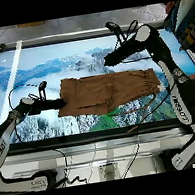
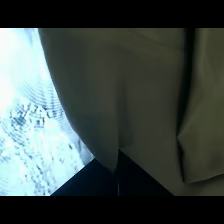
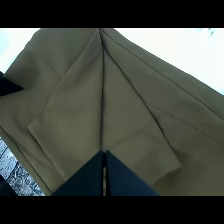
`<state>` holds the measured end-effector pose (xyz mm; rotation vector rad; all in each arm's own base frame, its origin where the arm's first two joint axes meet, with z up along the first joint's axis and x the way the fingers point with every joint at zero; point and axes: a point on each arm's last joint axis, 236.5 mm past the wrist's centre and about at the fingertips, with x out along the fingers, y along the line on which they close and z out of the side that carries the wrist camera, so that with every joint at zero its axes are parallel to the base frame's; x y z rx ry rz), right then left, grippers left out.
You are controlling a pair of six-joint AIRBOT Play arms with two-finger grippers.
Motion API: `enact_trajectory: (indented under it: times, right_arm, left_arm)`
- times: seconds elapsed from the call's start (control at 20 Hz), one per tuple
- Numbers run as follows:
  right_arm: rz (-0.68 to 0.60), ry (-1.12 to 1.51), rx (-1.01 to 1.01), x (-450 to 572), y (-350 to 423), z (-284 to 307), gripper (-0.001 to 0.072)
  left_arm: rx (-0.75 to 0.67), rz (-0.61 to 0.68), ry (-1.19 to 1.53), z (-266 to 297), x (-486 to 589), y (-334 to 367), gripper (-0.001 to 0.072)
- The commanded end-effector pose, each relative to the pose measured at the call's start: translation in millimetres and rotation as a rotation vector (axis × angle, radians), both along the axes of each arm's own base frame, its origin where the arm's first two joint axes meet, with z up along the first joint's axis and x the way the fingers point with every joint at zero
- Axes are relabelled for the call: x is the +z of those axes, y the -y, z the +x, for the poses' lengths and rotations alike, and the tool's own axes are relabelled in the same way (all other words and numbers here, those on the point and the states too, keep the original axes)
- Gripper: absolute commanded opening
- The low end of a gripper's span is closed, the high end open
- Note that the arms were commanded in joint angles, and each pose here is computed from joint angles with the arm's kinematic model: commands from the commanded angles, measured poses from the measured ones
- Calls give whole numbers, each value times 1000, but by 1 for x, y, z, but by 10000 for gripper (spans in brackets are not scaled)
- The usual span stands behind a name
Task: Fold the clothes and pants, and hang the long-sleeved shirts on hangers.
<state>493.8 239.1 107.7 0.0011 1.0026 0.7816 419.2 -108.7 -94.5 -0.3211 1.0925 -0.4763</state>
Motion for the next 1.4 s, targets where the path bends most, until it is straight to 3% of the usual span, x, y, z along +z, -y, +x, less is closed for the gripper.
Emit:
enact_trajectory:
  times: [0.0,0.25,0.45,0.8,1.1,1.35]
  right_arm:
    - [-67,33,-31,-6,15,10,25]
    - [-124,57,-143,-13,58,35,24]
    - [-90,-5,-167,-30,61,37,24]
    - [7,-228,-77,-114,-17,-6,23]
    - [35,-279,-1,-166,-105,-53,23]
    - [140,-257,36,-165,-188,-83,23]
  left_arm:
    - [63,-40,40,24,31,1,21]
    - [47,-91,110,43,144,8,20]
    - [-47,45,73,27,196,20,19]
    - [-120,232,100,-2,224,34,20]
    - [-153,227,161,-22,258,43,21]
    - [-123,202,299,-23,305,44,22]
